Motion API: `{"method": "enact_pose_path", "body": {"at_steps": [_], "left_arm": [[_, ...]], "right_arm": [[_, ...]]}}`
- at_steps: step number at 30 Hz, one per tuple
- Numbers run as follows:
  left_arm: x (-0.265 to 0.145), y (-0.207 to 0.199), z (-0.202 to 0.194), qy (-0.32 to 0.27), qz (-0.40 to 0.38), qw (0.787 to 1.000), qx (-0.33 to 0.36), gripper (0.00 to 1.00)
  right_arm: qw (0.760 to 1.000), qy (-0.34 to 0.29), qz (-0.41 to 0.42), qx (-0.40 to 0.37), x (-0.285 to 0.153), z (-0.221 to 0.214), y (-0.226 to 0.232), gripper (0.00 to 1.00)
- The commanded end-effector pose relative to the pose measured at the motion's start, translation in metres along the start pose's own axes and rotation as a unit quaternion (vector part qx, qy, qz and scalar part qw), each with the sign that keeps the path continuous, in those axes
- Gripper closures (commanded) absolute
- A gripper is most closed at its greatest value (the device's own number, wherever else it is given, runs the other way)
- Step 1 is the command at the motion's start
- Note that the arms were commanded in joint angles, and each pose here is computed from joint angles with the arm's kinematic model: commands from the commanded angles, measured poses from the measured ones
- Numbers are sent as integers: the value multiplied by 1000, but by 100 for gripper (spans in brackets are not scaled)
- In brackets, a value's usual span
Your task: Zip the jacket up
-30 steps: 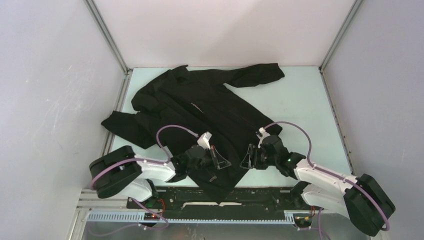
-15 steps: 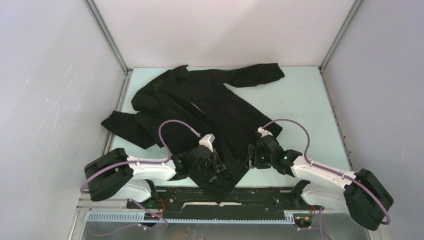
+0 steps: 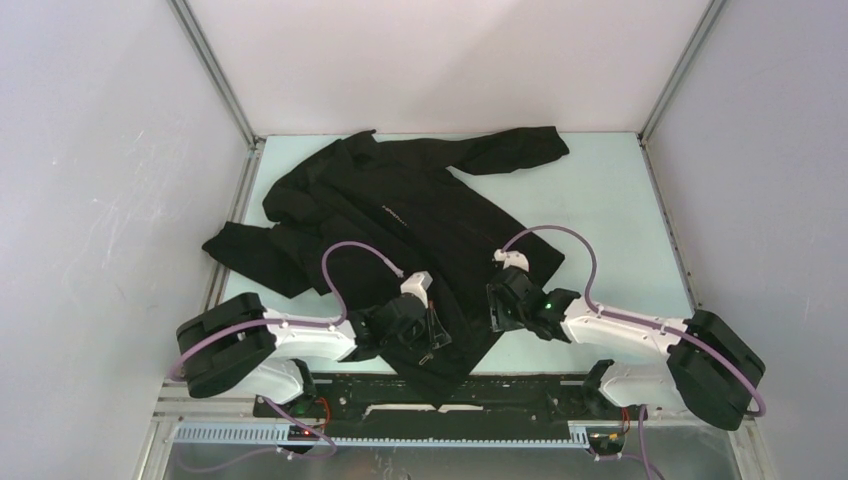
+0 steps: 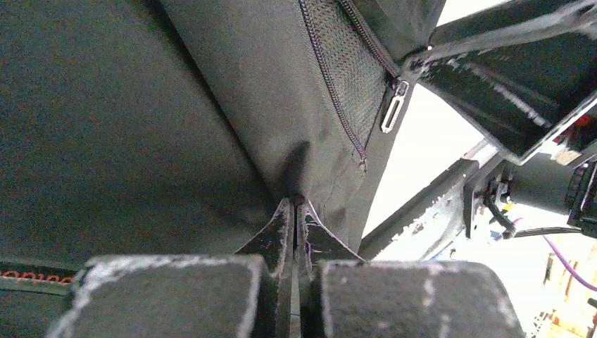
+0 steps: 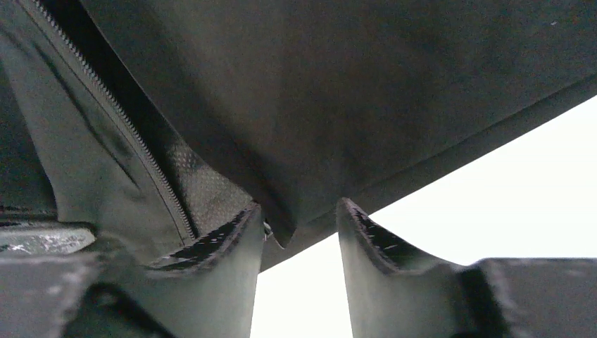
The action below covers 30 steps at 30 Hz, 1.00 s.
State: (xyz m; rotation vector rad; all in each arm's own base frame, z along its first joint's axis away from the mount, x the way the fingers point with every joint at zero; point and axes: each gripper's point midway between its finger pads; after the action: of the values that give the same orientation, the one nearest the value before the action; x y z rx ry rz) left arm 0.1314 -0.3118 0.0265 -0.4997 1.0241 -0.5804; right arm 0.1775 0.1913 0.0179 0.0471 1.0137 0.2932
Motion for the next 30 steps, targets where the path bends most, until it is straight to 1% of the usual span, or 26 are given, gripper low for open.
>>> {"method": "enact_pose_path", "body": {"at_steps": [1,6,9,10,13,15,16,17,18,19,21,22,24,26,30], "left_arm": [[3,-23,11,-15,-24,1000,10,99],[4,-21,9,-13,-19,1000,11,99],[4,-20,9,-13,-16,1000,11,98],[3,-21,10,-15,-16,1000,11,96],[-4,-24,16,-22,-13,1000,16,88],[-11,-28,22,-31,-11,999,22,78],[-15,-30,26,-37,-11,999,25,74],[-19,-33,31,-43,-11,999,29,73],[-22,-34,34,-48,-10,998,33,74],[-24,-35,37,-53,-9,998,36,76],[-25,-34,39,-55,-1,998,41,78],[-24,-33,39,-54,3,998,42,77],[-21,-31,36,-49,6,998,43,77],[-18,-28,34,-46,10,998,42,77],[-14,-26,29,-38,6,999,38,80]], "right_arm": [[999,-48,-26,-5,-4,29,-3,61],[998,-51,-26,-6,-2,32,-5,82],[999,-43,-9,-5,1,32,-2,98],[999,-43,-3,-4,2,31,-1,100],[998,-46,35,8,2,31,5,100],[996,-53,72,22,-1,32,10,100],[994,-59,92,28,-4,33,13,100],[992,-63,105,36,-6,33,12,100],[990,-67,114,41,-8,34,12,100],[990,-69,118,37,-11,34,11,97],[990,-73,119,21,-16,33,11,78],[990,-75,122,13,-18,32,14,70],[988,-74,132,-4,-22,28,21,61],[990,-71,124,-15,-20,28,22,57],[994,-50,92,-29,-10,25,20,59]]}}
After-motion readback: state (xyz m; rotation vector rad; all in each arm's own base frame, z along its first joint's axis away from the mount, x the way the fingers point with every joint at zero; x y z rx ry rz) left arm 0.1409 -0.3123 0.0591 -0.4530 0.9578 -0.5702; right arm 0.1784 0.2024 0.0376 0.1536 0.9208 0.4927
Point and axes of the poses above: each gripper's point midway between its finger pads, its own x axis out along the fingers, its own y axis along the line the jaws close on, z = x × y
